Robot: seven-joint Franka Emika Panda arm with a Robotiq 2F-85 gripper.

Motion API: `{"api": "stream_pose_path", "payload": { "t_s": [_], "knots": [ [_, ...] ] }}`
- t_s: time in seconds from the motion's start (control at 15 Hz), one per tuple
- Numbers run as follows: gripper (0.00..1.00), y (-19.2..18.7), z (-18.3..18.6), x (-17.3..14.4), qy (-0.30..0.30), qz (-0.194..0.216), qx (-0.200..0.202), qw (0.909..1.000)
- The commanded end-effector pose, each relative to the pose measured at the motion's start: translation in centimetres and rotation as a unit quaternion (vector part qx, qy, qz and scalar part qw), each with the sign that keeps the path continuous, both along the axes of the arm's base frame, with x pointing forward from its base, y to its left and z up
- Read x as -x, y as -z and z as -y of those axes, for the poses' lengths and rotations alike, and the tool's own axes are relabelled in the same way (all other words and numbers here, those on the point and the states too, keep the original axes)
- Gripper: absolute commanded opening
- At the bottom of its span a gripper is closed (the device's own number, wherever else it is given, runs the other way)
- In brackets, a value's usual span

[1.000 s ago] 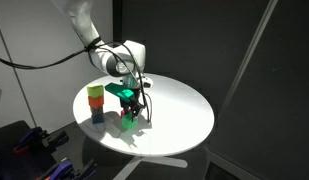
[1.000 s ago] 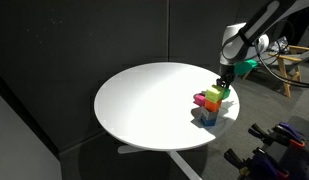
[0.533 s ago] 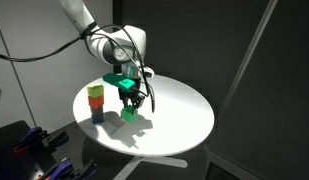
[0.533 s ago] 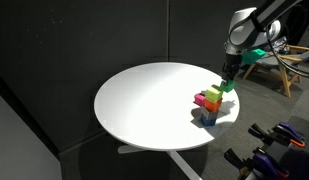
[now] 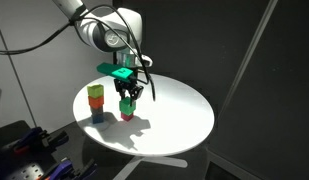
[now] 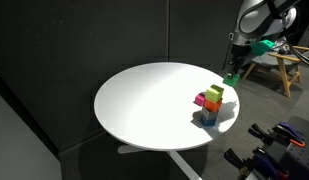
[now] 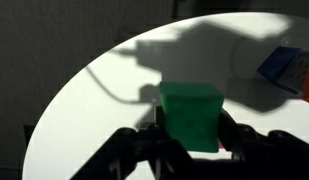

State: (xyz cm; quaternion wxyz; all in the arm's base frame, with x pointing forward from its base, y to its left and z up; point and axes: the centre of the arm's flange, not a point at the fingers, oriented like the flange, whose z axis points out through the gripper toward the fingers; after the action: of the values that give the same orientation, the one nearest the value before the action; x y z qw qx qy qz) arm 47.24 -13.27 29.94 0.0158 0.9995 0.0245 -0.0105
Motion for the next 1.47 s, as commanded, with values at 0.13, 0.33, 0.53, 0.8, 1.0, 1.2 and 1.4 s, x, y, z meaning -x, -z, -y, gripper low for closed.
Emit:
{"api": "stream_pose_path", "payload": {
  "t_s": [0.13, 0.33, 0.53, 0.8, 1.0, 1.2, 1.4],
  "knots": [
    [0.27, -2.7, -0.4, 1.8, -0.026, 0.003, -0.003, 0.9996],
    [0.27, -3.2, -0.5, 2.3, -0.037, -0.011, -0.008, 0.9992],
    [0.27, -3.5, -0.7, 2.6, -0.039, -0.024, -0.01, 0.9989],
    [0.27, -3.6, -0.7, 2.7, -0.038, -0.028, -0.012, 0.9988],
    [0.52, -2.7, -0.8, 2.1, -0.027, -0.027, -0.014, 0.9992],
    [0.52, -2.7, -0.8, 2.1, -0.027, -0.027, -0.014, 0.9992],
    [0.52, -2.7, -0.8, 2.1, -0.027, -0.027, -0.014, 0.9992]
  ]
}}
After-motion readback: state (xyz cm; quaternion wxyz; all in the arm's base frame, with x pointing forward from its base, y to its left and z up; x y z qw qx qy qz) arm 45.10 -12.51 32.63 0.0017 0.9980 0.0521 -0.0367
